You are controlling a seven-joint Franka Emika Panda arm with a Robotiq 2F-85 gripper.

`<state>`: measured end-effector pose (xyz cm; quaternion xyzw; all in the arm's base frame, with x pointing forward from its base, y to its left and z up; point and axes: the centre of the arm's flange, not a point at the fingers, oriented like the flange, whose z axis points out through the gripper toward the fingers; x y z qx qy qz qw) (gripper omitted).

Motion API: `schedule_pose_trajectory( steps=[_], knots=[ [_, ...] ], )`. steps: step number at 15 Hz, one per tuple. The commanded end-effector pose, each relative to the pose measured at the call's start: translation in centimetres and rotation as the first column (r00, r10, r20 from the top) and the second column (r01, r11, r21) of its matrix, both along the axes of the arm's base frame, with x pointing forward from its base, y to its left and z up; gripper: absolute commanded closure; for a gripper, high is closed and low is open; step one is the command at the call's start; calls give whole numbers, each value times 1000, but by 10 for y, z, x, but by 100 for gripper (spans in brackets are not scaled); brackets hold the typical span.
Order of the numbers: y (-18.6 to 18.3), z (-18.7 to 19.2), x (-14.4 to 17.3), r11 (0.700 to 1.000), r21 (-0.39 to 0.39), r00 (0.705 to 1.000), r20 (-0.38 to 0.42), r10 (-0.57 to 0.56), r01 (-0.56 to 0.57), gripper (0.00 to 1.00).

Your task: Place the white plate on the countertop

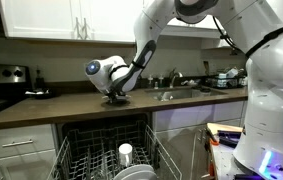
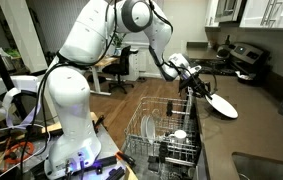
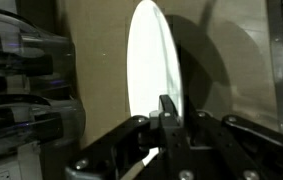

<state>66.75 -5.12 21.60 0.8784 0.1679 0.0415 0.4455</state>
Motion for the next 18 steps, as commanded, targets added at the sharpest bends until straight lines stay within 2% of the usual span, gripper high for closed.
schedule_pose_trajectory(
  steps=[1,3,6,9,13,15,18],
  knots=[
    [-8,-23,16,999,52,1000,4,7,-8,80],
    [-6,-31,16,997,82,1000,-1,4,-4,66],
    [0,-46,13,991,136,1000,-21,0,3,56],
    [1,-42,13,988,153,1000,-20,-15,18,31],
    [6,-30,10,985,173,1000,-24,-16,20,7],
    [13,-24,8,981,192,999,-33,-7,13,0],
    [29,-14,5,971,241,998,-54,13,1,0]
  ],
)
